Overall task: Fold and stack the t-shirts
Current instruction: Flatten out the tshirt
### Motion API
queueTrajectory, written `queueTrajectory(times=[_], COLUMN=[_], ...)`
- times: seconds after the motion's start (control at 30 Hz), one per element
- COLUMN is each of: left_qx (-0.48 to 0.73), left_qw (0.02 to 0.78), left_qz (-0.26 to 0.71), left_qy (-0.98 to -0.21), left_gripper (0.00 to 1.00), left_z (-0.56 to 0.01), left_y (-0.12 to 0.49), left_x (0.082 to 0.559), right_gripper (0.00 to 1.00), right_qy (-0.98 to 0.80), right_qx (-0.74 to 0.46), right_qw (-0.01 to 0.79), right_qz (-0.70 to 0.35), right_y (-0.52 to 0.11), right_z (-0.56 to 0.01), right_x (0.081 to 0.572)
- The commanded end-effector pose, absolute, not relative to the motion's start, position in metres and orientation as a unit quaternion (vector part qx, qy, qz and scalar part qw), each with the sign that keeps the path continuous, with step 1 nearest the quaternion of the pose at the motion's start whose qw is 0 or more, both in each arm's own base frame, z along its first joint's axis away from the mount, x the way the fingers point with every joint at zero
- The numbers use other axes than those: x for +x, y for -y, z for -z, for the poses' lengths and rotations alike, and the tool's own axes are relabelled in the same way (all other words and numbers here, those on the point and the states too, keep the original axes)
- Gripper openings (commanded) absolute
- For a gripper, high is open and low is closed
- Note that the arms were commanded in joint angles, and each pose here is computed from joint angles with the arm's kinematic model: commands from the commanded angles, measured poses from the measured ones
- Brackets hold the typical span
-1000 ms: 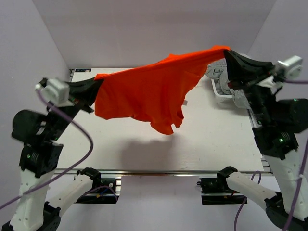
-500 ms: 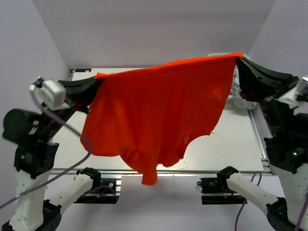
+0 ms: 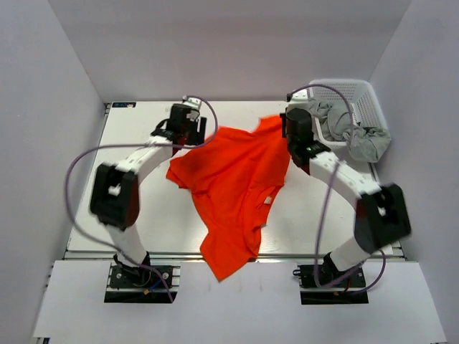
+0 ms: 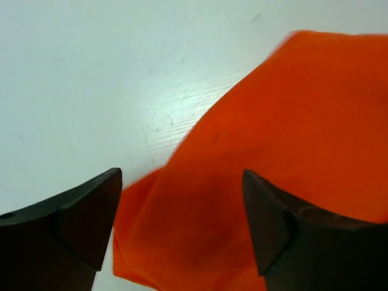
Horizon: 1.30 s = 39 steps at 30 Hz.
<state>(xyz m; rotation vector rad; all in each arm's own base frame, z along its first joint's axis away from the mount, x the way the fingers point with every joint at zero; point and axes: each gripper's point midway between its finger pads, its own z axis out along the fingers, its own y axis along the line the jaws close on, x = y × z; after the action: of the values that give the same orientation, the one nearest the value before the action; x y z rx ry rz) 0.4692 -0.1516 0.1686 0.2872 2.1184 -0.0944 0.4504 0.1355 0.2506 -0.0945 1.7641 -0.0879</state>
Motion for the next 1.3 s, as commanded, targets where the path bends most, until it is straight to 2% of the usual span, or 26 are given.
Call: queueTrajectory(times=[0.0,0.03,0.13,0.17,0.23,0.27,0.43,0.5,0.57,0.6,0.67,0.77,1.03,1.23,1.27], left_qx=[0.067,0.064,0.066,0.073,0.076,0.08,0.113,0.127,0.136,0.144,0.149,0.175,0.178,0.128,0.111], left_qw=[0.44,0.442,0.442,0.452,0.456,0.462,0.437,0.405,0.404,0.379,0.381,0.336,0.28,0.251,0.263], left_qz=[-0.019,-0.013,-0.001,0.008,0.017,0.028,0.083,0.137,0.174,0.203,0.246,0.321,0.301,0.215,0.178], left_qy=[-0.895,-0.895,-0.895,-0.889,-0.887,-0.883,-0.889,-0.895,-0.888,-0.892,-0.879,-0.868,-0.894,-0.935,-0.942], left_gripper=[0.94,1.0,1.0,1.0,1.0,1.0,1.0,1.0,1.0,1.0,1.0,1.0,1.0,1.0,1.0], left_z=[-0.154,-0.157,-0.151,-0.161,-0.162,-0.171,-0.164,-0.151,-0.156,-0.139,-0.138,-0.116,-0.066,-0.029,-0.027], left_y=[0.127,0.131,0.131,0.133,0.135,0.137,0.158,0.173,0.185,0.19,0.204,0.23,0.244,0.217,0.204], left_x=[0.488,0.492,0.493,0.49,0.483,0.479,0.443,0.42,0.402,0.381,0.366,0.323,0.318,0.341,0.355], right_gripper=[0.07,0.17,0.38,0.56,0.76,0.9,0.9,0.9,0.9,0.9,0.9,0.9,0.9,0.9,0.9], right_qy=[-0.777,-0.781,-0.799,-0.8,-0.808,-0.812,-0.847,-0.858,-0.867,-0.878,-0.872,-0.883,-0.907,-0.929,-0.933], right_qx=[0.043,0.042,0.027,0.027,0.02,0.018,-0.009,-0.015,-0.021,-0.042,-0.048,-0.071,-0.078,-0.06,-0.055], right_qw=[0.618,0.612,0.586,0.586,0.574,0.57,0.525,0.511,0.498,0.476,0.485,0.45,0.376,0.322,0.314], right_qz=[0.113,0.118,0.13,0.13,0.126,0.126,0.089,0.044,0.019,-0.015,-0.05,-0.116,-0.175,-0.171,-0.167], right_y=[-0.096,-0.099,-0.098,-0.1,-0.1,-0.101,-0.114,-0.127,-0.133,-0.145,-0.154,-0.174,-0.195,-0.194,-0.192], right_z=[-0.258,-0.255,-0.238,-0.239,-0.23,-0.227,-0.208,-0.204,-0.198,-0.176,-0.182,-0.151,-0.1,-0.06,-0.054], right_x=[0.476,0.486,0.497,0.498,0.498,0.497,0.48,0.469,0.457,0.444,0.435,0.41,0.389,0.379,0.375])
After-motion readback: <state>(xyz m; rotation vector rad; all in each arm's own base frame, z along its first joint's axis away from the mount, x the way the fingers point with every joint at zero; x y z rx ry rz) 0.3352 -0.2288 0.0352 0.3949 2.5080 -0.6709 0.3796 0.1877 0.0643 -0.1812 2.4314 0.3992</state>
